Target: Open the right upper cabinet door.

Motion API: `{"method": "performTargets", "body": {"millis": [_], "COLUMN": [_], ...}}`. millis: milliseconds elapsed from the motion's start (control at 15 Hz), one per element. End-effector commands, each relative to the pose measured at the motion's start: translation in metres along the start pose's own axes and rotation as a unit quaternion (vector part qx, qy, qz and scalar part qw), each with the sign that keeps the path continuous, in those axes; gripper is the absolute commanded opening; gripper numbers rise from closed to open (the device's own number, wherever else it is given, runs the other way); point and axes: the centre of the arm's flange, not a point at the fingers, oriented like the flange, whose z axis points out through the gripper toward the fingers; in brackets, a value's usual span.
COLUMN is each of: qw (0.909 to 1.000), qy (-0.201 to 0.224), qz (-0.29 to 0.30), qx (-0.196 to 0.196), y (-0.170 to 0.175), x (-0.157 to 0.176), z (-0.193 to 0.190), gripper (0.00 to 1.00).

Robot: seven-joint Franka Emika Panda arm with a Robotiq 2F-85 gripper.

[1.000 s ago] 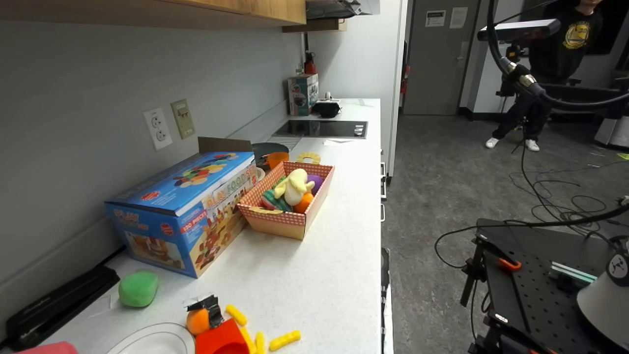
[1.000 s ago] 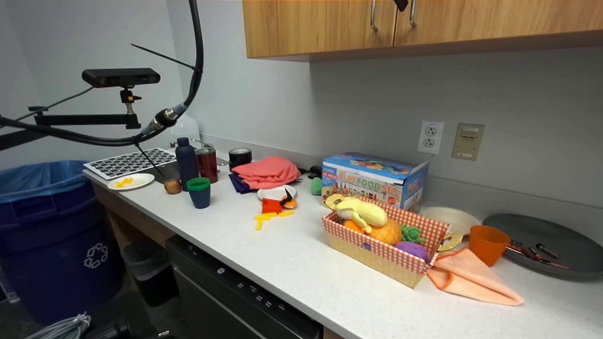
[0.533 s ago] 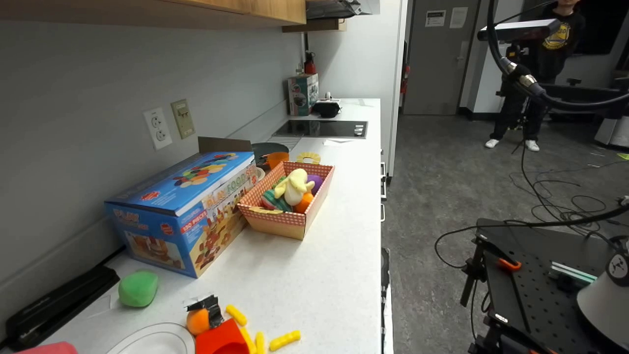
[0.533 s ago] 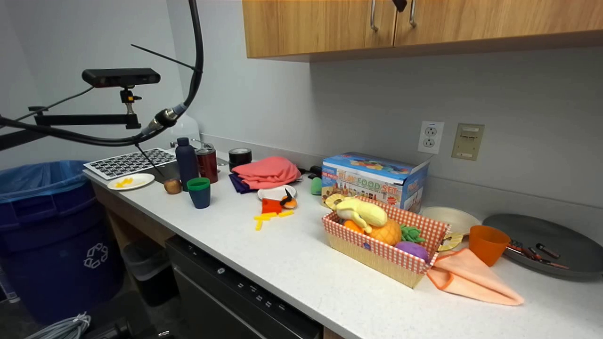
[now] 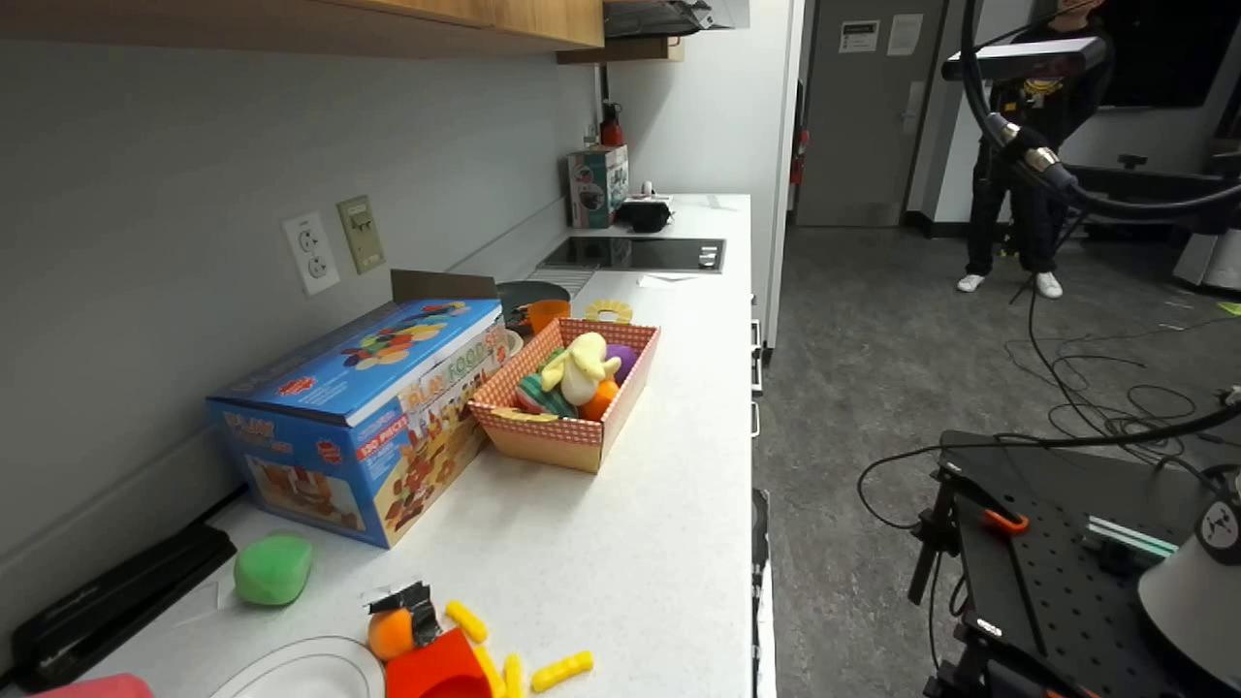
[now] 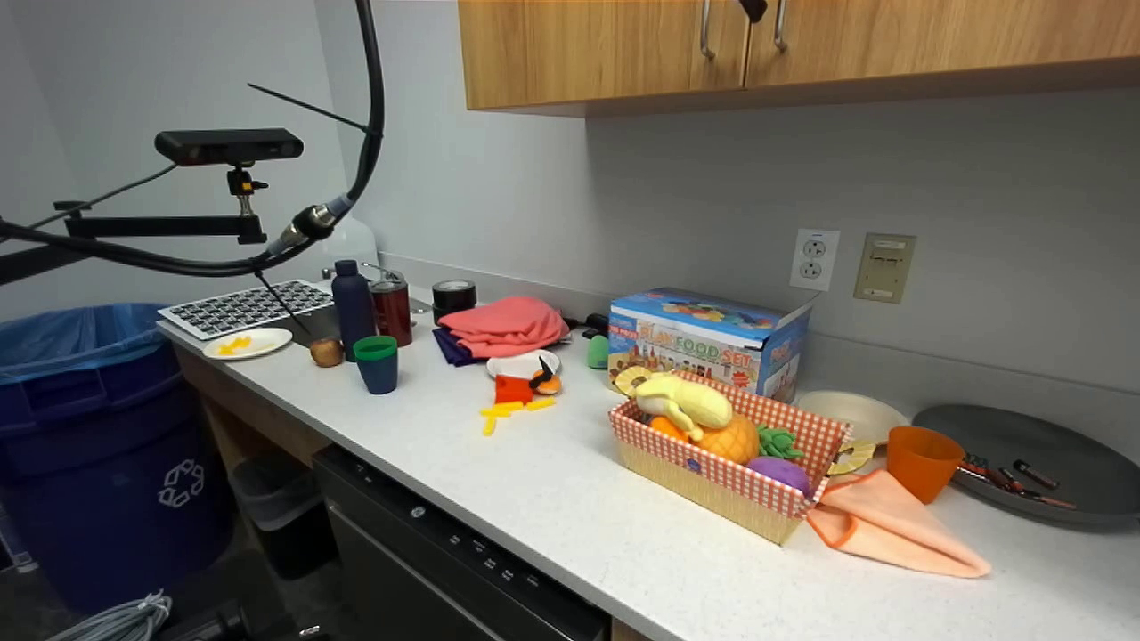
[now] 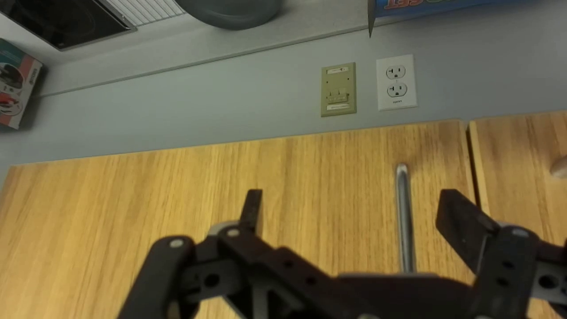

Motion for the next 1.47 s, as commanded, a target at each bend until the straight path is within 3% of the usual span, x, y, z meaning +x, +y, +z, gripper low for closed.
{"method": "performTargets", "body": {"millis": [0,400,1267,1333,1400], "qw": [0.9999,0.9995,0.9913,0.9895,0.9881], "qy": [0.013,0.026,0.005,0.001,-0.008], "qz": [0.004,0.000,-0.042,-0.047,-0.050], "qx": [-0.005,-0.018,-0.124,-0.137,-0.145], "y": [-0.006,-0.014,-0.011,-0.010,0.013], "x": [0.013,0.025,0.026,0.025,-0.013], "z": [0.001,-0.004,-0.011,-0.015,0.020], "gripper": [1.00,1.00,1.00,1.00,1.00]}}
